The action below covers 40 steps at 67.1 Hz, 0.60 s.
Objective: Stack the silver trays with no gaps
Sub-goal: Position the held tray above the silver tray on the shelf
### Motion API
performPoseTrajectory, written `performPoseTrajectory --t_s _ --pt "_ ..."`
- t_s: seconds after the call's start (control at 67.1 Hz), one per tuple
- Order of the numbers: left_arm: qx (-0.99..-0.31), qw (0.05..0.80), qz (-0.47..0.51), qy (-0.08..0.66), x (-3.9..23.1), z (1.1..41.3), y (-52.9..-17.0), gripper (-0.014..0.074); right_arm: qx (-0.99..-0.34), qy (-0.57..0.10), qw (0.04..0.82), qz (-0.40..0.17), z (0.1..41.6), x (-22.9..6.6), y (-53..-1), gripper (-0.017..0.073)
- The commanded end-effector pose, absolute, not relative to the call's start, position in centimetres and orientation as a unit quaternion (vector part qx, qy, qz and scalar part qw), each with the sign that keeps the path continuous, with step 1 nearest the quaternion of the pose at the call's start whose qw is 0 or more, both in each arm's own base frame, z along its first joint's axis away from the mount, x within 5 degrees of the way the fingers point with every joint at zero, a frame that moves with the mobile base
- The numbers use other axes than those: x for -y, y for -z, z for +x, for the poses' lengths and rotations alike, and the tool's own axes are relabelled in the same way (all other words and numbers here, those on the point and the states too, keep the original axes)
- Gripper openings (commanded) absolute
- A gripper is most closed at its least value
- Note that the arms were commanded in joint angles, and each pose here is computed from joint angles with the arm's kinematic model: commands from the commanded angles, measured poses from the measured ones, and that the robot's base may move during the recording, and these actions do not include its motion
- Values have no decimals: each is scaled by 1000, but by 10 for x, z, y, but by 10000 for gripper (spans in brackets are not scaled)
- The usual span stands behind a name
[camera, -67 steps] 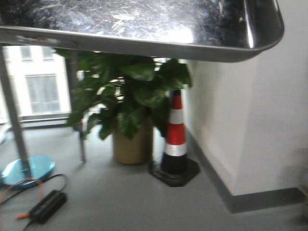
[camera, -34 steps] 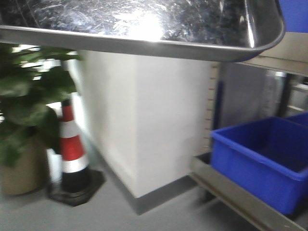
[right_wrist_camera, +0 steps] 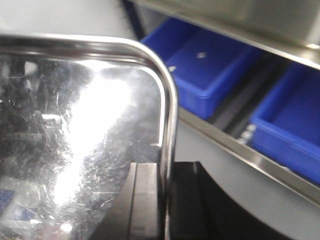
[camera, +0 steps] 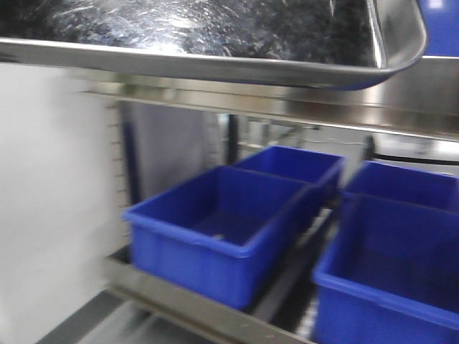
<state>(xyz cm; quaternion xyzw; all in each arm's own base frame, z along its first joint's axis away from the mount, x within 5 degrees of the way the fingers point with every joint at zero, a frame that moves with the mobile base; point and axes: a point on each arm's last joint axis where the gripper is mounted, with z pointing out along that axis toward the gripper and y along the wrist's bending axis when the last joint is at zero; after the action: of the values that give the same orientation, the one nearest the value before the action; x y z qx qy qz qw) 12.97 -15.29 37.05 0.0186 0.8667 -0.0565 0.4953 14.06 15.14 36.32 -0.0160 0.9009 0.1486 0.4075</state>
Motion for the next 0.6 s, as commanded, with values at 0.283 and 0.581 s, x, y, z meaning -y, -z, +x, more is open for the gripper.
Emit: performPoseTrajectory --t_s 0.283,0.581 --pt "-856 507 41 92 162 130 -374 -15 -878 -205 431 -40 140 -161 -372 -3" --pt "-856 507 41 92 162 130 -374 -15 -878 -205 431 -40 140 -161 -372 -3"
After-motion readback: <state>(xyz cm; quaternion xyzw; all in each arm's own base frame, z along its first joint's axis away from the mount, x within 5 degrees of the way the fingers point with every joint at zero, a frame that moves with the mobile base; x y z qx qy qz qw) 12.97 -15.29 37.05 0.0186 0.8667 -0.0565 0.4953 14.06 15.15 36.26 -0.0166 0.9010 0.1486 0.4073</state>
